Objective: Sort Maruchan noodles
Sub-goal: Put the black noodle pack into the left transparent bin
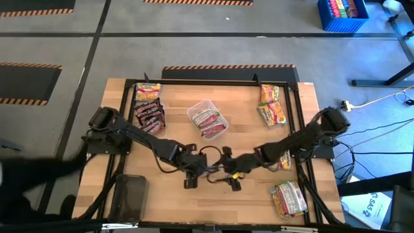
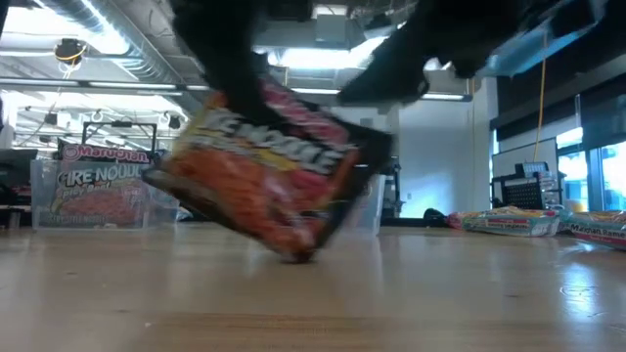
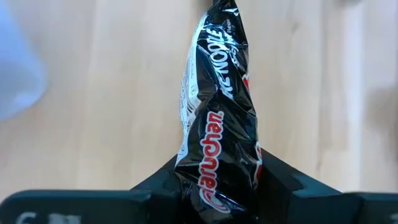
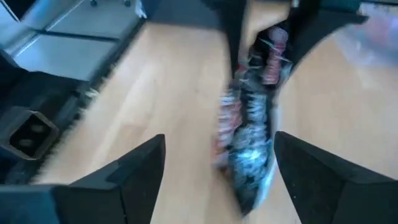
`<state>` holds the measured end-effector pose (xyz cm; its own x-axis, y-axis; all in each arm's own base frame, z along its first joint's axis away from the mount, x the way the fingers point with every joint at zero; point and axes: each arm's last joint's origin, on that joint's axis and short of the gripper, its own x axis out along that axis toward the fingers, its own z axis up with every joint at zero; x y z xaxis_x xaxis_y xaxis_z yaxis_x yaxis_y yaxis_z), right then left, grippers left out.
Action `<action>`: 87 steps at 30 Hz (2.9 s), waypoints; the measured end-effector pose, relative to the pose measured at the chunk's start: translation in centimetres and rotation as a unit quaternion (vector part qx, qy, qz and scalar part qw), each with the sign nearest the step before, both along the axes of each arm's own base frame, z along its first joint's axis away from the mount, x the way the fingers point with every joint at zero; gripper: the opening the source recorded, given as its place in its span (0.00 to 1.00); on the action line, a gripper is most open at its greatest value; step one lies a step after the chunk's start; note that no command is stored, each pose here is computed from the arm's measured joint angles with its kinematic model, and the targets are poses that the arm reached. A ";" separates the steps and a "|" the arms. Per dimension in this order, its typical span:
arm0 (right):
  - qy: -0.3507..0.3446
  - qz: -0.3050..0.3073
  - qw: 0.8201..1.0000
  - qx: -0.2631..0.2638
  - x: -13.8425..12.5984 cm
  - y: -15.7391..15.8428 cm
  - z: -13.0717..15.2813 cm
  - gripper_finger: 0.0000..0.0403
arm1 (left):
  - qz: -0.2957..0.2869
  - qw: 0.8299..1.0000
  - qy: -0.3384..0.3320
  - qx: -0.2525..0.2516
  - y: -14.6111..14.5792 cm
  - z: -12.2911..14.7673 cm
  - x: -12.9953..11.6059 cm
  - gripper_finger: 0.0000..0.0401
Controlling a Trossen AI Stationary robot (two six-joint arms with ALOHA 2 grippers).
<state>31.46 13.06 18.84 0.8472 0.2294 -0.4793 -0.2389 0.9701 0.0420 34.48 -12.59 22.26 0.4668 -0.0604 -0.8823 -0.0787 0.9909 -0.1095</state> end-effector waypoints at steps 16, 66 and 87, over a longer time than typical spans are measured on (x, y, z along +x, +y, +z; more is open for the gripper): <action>-0.008 -0.053 0.998 -0.024 -4.7 -0.8 -0.6 0.71 | 0.087 0.990 0.035 0.102 0.1 4.2 -9.0 0.28; -0.027 -0.043 0.998 -0.023 -4.6 -0.7 -0.5 0.71 | 0.245 0.955 -0.074 0.151 9.4 0.3 -22.1 0.28; -0.028 -0.041 0.999 0.000 -4.6 -0.6 -0.4 0.71 | 0.297 0.953 0.018 0.054 9.3 -1.9 -23.2 0.47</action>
<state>26.91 12.45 18.49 0.8890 0.1578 -0.4299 -0.1605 0.9866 0.0301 11.30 -3.31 20.31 0.3603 0.2972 -0.8842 -0.6309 0.7759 0.0037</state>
